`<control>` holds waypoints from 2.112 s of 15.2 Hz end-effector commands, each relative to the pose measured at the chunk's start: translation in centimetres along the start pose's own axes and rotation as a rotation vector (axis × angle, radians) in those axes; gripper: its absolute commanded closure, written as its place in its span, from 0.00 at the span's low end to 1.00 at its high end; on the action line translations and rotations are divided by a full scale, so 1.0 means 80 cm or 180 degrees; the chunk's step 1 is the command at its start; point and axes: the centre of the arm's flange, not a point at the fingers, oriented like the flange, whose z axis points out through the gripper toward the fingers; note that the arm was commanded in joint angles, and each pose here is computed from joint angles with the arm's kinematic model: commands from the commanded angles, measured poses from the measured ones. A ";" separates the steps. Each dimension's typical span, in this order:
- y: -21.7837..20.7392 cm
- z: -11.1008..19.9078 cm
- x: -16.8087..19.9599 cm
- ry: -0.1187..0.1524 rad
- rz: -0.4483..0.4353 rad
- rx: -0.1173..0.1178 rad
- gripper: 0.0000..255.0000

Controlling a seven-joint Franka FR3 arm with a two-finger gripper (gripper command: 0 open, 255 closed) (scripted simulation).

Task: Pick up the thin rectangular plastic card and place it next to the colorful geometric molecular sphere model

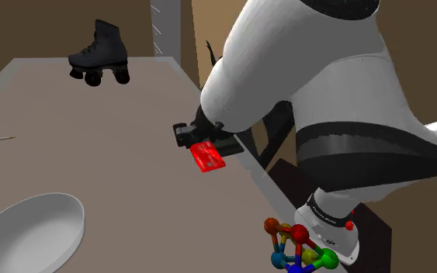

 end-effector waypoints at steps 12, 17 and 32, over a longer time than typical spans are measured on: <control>0.079 -0.110 -0.173 -0.0003 0.0003 -0.0001 1.00; 0.109 -0.153 -0.237 -0.0003 0.0003 -0.0001 1.00; 0.192 -0.268 -0.423 -0.0003 0.0003 -0.0001 1.00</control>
